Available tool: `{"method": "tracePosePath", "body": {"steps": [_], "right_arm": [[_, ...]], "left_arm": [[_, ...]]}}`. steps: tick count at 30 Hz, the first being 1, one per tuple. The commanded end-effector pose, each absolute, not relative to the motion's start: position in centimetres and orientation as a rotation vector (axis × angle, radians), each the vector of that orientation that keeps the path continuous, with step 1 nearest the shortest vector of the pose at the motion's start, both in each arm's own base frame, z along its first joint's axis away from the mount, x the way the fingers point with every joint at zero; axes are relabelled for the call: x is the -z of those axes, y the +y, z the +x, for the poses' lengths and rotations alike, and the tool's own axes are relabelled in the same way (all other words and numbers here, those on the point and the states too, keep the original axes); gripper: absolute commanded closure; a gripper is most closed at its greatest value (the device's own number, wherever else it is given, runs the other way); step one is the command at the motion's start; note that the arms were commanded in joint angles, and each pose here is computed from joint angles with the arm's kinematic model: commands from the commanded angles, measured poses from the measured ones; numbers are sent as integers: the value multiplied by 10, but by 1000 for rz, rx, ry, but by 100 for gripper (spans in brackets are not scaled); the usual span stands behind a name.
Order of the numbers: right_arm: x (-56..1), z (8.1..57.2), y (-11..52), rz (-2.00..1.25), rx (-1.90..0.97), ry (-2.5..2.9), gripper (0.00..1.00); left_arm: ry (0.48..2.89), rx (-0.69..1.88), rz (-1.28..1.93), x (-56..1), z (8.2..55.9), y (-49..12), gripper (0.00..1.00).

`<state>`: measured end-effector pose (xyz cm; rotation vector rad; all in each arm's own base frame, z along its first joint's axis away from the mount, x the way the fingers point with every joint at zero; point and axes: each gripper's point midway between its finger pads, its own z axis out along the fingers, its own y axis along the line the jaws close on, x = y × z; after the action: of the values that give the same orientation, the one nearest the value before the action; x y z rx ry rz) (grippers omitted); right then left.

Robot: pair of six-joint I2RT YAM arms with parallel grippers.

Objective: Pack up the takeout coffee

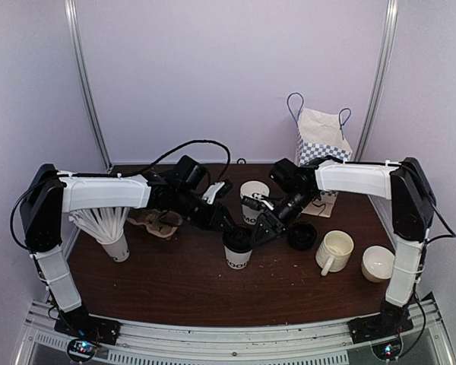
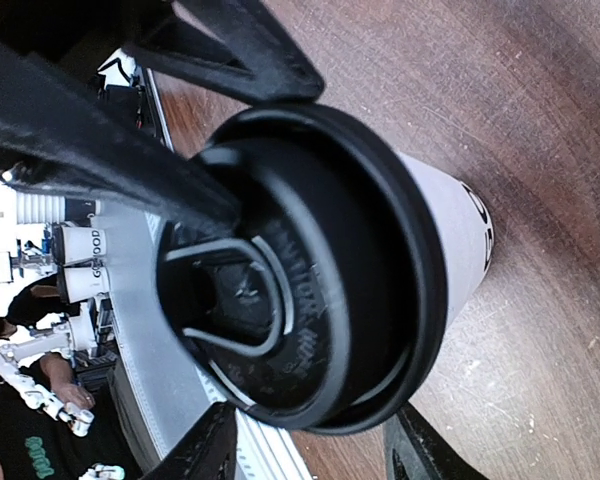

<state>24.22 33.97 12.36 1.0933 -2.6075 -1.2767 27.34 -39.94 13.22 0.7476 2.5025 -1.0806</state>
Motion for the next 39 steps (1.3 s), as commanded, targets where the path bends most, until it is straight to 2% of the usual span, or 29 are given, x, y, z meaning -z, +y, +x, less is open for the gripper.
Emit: {"method": "tracePosePath", "body": {"steps": [1,20,24,27,29,31,33,36,39], "right_arm": [[-114,246,344,1027,1298,-2591,48],[-24,269,310,835,793,-2773,54],[-20,277,307,832,729,-2795,56],[-41,278,320,895,846,-2772,56],[-67,274,333,962,1009,-2719,54],[-94,270,342,1035,1137,-2676,50],[-116,267,346,1087,1213,-2652,48],[-134,264,345,1128,1246,-2653,43],[-140,263,343,1139,1255,-2648,42]], "left_arm": [[2615,1006,737,-96,267,-386,67],[2744,807,697,-43,262,-357,72],[2757,804,692,-39,260,-355,72],[2745,796,709,-44,262,-355,73],[2664,832,766,-67,266,-363,68],[2562,851,797,-96,274,-369,52],[2469,858,817,-125,282,-375,45],[2377,875,820,-159,290,-381,37],[2348,882,786,-176,291,-379,35]]}}
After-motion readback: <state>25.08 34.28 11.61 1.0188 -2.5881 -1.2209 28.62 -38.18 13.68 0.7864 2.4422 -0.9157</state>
